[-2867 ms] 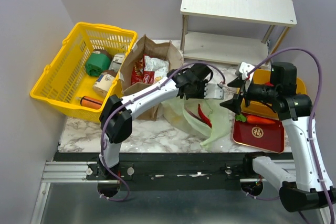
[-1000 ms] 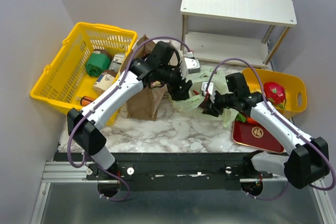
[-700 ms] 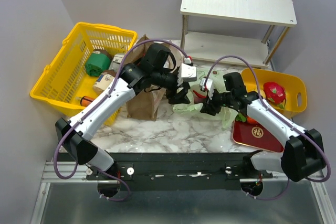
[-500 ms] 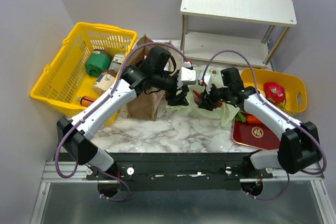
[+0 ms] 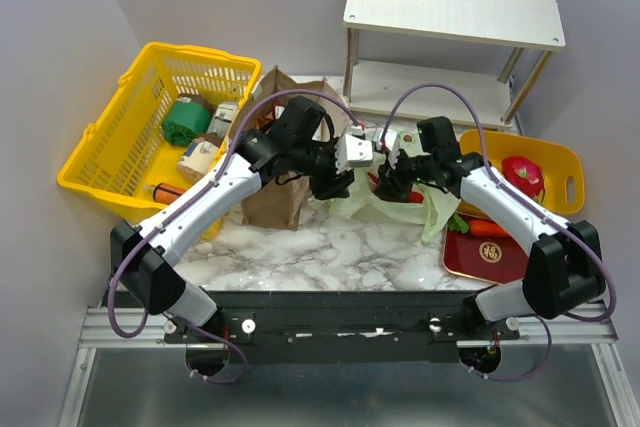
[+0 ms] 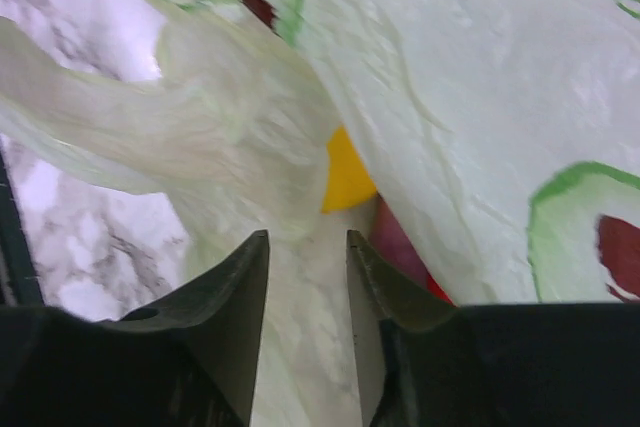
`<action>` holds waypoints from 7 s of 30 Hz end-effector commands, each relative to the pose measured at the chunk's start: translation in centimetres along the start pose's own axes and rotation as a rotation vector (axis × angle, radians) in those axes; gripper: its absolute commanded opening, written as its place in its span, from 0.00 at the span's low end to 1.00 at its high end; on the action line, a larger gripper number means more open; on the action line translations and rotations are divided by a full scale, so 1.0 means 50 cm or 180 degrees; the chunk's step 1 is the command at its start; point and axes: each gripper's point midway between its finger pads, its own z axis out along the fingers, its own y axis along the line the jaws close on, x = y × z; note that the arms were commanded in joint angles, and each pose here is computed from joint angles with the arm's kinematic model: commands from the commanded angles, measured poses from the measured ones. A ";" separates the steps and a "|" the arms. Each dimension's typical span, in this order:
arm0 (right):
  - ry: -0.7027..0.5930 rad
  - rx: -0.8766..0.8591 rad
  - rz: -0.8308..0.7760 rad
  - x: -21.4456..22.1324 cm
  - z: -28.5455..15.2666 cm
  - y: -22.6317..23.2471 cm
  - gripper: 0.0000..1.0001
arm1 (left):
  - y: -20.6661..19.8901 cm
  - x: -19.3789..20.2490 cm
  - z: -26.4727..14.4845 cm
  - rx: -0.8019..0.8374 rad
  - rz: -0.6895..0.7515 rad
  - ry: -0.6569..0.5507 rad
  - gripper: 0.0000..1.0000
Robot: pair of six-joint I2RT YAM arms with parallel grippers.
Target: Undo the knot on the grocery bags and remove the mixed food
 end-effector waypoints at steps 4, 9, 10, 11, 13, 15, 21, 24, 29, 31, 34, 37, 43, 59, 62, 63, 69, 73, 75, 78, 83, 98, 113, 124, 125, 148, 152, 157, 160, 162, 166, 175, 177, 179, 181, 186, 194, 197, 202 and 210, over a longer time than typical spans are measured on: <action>0.0395 0.0654 -0.0222 0.034 0.000 -0.101 0.40 | 0.025 -0.029 -0.048 -0.0246 -0.0015 -0.0037 0.38; 0.0532 0.0618 -0.0193 0.068 0.031 -0.117 0.40 | 0.008 -0.025 -0.054 -0.0079 -0.0014 0.0060 0.00; 0.0532 0.0608 -0.0193 0.068 0.035 -0.118 0.39 | 0.010 -0.031 -0.059 -0.0085 0.0020 0.0057 0.00; 0.0515 0.0570 -0.0196 0.067 0.042 -0.116 0.39 | 0.006 -0.027 -0.063 -0.0057 0.0022 0.0093 0.00; 0.0501 0.0477 -0.0242 0.057 0.058 -0.102 0.39 | 0.008 -0.036 -0.073 -0.0079 0.0047 0.0094 0.00; 0.0464 0.0383 -0.0292 0.044 0.070 -0.077 0.39 | 0.012 -0.038 -0.081 -0.0130 0.0018 0.0107 0.00; 0.0469 -0.0184 -0.0585 0.051 0.121 0.082 0.40 | 0.025 -0.034 -0.088 -0.0284 -0.0042 0.0086 0.00; 0.0556 -0.0127 -0.0531 0.067 0.126 0.079 0.40 | 0.021 -0.024 -0.086 -0.0281 -0.0118 0.0112 0.00; 0.0696 0.0154 -0.0757 0.075 0.120 0.036 0.41 | 0.019 -0.012 -0.088 -0.0307 -0.0114 0.0158 0.00; 0.0661 0.0187 -0.0812 0.067 0.118 0.031 0.46 | 0.022 -0.008 -0.087 -0.0316 -0.0120 0.0177 0.00; 0.0607 0.0306 -0.0837 0.054 0.121 0.014 0.67 | 0.026 -0.008 -0.084 -0.0325 -0.0123 0.0171 0.00; 0.0614 0.0386 -0.0861 0.049 0.130 -0.002 0.81 | 0.028 -0.002 -0.082 -0.0325 -0.0152 0.0190 0.00; 0.0664 0.0508 -0.0897 0.062 0.158 -0.034 1.00 | 0.023 0.012 -0.091 -0.0323 -0.0158 0.0252 0.00; 0.0995 -0.0264 -0.0807 0.068 0.237 -0.035 1.00 | 0.029 0.024 -0.095 -0.0361 -0.0342 0.0296 0.00; 0.1211 -0.0437 -0.0772 0.100 0.240 -0.025 1.00 | 0.034 0.021 -0.090 -0.0354 -0.0342 0.0281 0.00; 0.1214 -0.0438 -0.0751 0.098 0.241 -0.027 1.00 | 0.033 0.020 -0.088 -0.0347 -0.0344 0.0278 0.00; 0.1332 -0.0321 -0.0632 0.097 0.259 -0.053 1.00 | 0.039 0.012 -0.082 -0.0337 -0.0375 0.0220 0.00; 0.1345 -0.0409 -0.0616 0.098 0.259 -0.046 1.00 | 0.041 0.008 -0.082 -0.0341 -0.0371 0.0198 0.00; 0.1238 -0.0472 -0.0663 0.084 0.254 -0.037 1.00 | 0.039 0.009 -0.080 -0.0322 -0.0371 0.0202 0.00; 0.0982 -0.0590 -0.0612 0.043 0.253 -0.017 1.00 | 0.039 0.009 -0.080 -0.0329 -0.0363 0.0192 0.00; 0.0992 -0.0550 -0.0265 0.008 0.282 -0.037 1.00 | 0.041 0.009 -0.079 -0.0335 -0.0363 0.0189 0.00; 0.0519 -0.0765 0.0665 -0.008 0.355 0.003 1.00 | 0.023 0.026 -0.080 -0.0286 -0.0425 0.0226 0.00; 0.0187 0.0069 0.1069 -0.011 0.410 -0.087 0.90 | 0.025 0.032 -0.077 -0.0294 -0.0507 0.0276 0.00; 0.0235 -0.0146 0.0435 0.002 0.257 0.006 0.54 | 0.034 0.062 -0.062 -0.0309 -0.0449 0.0377 0.00; 0.0292 -0.0213 0.0392 0.015 0.246 0.021 0.53 | 0.036 0.063 -0.061 -0.0312 -0.0442 0.0377 0.00; 0.0996 -0.0202 -0.0255 0.086 0.123 0.099 0.55 | 0.044 0.146 0.048 -0.0111 -0.1293 0.0275 0.00; 0.0998 -0.0150 -0.0315 0.084 0.115 0.095 0.55 | 0.045 0.145 0.053 -0.0042 -0.1433 0.0201 0.00; 0.0906 -0.0173 -0.0497 0.076 0.096 0.103 0.55 | 0.059 0.154 0.030 -0.0110 -0.1436 0.0307 0.00; 0.0993 -0.0143 -0.0500 0.095 0.090 0.101 0.55 | 0.066 0.140 -0.002 -0.0174 -0.1411 0.0238 0.00; 0.1037 -0.0162 -0.0463 0.106 0.092 0.100 0.55 | 0.072 0.130 -0.029 -0.0288 -0.1304 0.0144 0.37; 0.1066 -0.0190 -0.0418 0.113 0.098 0.099 0.55 | 0.060 0.095 -0.060 -0.0358 -0.0947 -0.0116 0.61; 0.1027 -0.0186 -0.0458 0.094 0.095 0.094 0.55 | 0.136 0.150 -0.072 -0.1189 -0.0935 0.0140 0.75; 0.1019 -0.0192 -0.0500 0.093 0.088 0.096 0.55 | 0.154 0.180 -0.069 -0.1348 -0.0954 0.0283 0.76; 0.1003 -0.0219 -0.0515 0.095 0.081 0.104 0.55 | 0.164 0.197 -0.070 -0.1479 -0.1082 0.0311 0.76; 0.1017 -0.0232 -0.0535 0.101 0.077 0.108 0.55 | 0.177 0.198 -0.077 -0.1637 -0.1149 0.0260 0.76; 0.1052 -0.0274 -0.0517 0.123 0.064 0.122 0.55 | 0.184 0.193 -0.113 -0.1869 -0.1293 0.0156 0.75; 0.1064 -0.0290 -0.0278 0.130 0.074 0.118 0.56 | -0.017 0.100 -0.099 -0.0156 -0.0796 -0.0432 0.73; 0.1046 -0.0278 -0.0229 0.118 0.085 0.106 0.56 | -0.018 0.111 -0.096 -0.0176 -0.0770 -0.0407 0.72; 0.0952 -0.0212 0.0051 0.081 0.107 0.080 0.57 | -0.046 0.109 -0.087 0.0124 -0.0471 -0.0259 0.68; 0.0824 -0.0178 0.0206 0.020 0.164 0.032 0.57 | 0.004 0.078 -0.033 -0.0041 -0.0482 -0.0229 0.70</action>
